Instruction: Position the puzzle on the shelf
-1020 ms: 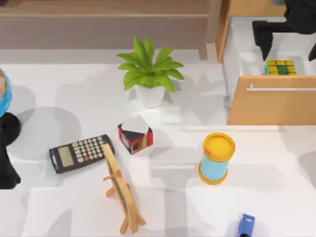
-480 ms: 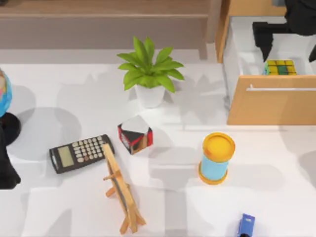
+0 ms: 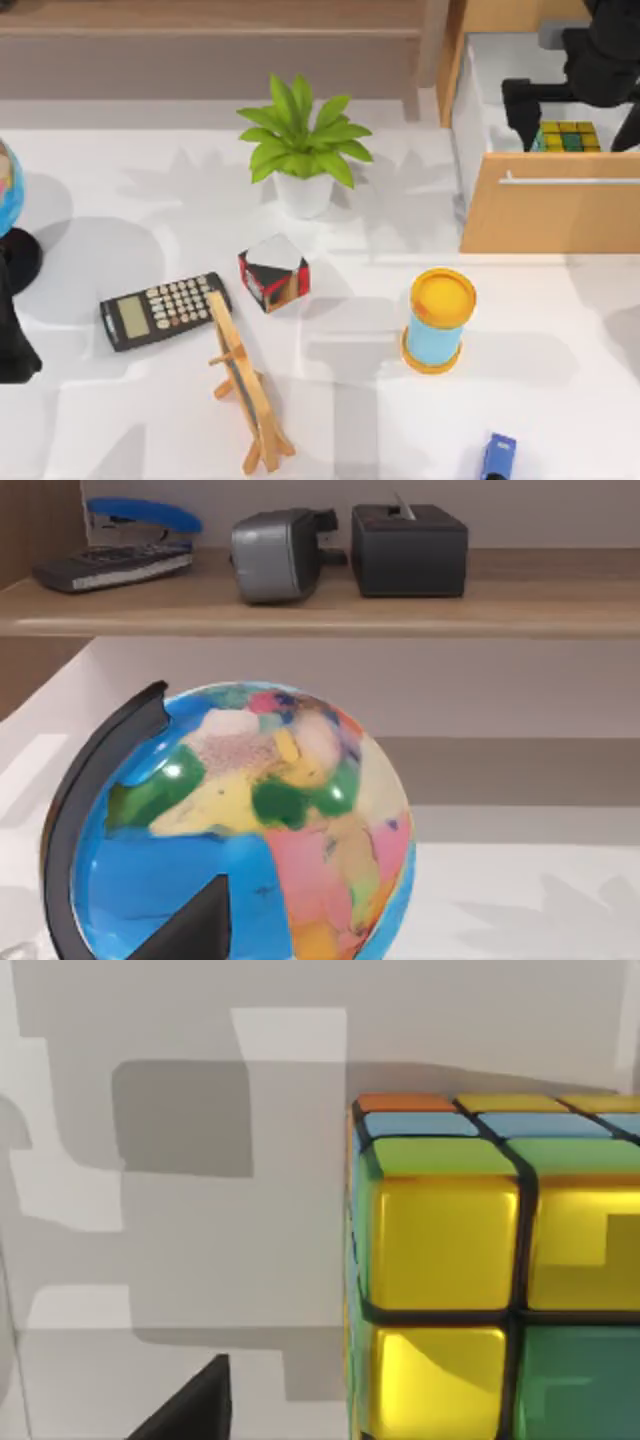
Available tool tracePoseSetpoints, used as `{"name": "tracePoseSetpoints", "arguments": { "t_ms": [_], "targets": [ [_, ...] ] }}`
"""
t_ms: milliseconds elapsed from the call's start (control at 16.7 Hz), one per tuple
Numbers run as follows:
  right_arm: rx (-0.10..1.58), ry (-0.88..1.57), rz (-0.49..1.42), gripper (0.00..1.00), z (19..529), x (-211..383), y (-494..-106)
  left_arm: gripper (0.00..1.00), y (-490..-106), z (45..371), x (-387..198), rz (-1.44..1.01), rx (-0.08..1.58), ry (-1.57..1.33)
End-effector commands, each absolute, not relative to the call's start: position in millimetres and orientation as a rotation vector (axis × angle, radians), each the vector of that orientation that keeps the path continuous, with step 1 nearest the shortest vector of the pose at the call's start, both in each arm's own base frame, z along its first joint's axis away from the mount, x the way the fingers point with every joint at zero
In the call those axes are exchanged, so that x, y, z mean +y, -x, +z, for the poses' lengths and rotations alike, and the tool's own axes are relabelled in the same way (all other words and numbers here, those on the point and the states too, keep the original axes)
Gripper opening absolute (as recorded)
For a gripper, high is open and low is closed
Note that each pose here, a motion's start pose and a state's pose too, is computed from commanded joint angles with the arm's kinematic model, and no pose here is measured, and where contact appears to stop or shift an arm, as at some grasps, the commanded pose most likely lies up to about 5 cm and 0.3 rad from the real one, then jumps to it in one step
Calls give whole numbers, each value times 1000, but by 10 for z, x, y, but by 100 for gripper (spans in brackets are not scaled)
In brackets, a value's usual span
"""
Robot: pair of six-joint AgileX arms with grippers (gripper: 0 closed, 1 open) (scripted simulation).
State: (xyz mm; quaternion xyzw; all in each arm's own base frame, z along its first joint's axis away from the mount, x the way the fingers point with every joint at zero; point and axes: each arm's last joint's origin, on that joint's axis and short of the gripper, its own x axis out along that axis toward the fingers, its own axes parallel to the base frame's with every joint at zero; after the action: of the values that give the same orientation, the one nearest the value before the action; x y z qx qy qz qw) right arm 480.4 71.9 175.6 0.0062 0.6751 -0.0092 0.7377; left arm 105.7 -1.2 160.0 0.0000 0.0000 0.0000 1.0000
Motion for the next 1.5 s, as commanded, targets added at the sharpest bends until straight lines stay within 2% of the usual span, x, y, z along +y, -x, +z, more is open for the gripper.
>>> {"name": "tracePoseSetpoints", "arguments": {
  "t_ms": [480,1260,1500],
  "targets": [
    [1471,-18,-20,100,1630,716,-4886,100,-1057,1600,-12,0,0,0],
    [1471,-18,-20,2,1630,716,-4886,100,-1057,1600,-12,0,0,0],
    [1471,-18,-20,0,1630,716,-4886,100,-1057,1600,-12,0,0,0]
  ]
}}
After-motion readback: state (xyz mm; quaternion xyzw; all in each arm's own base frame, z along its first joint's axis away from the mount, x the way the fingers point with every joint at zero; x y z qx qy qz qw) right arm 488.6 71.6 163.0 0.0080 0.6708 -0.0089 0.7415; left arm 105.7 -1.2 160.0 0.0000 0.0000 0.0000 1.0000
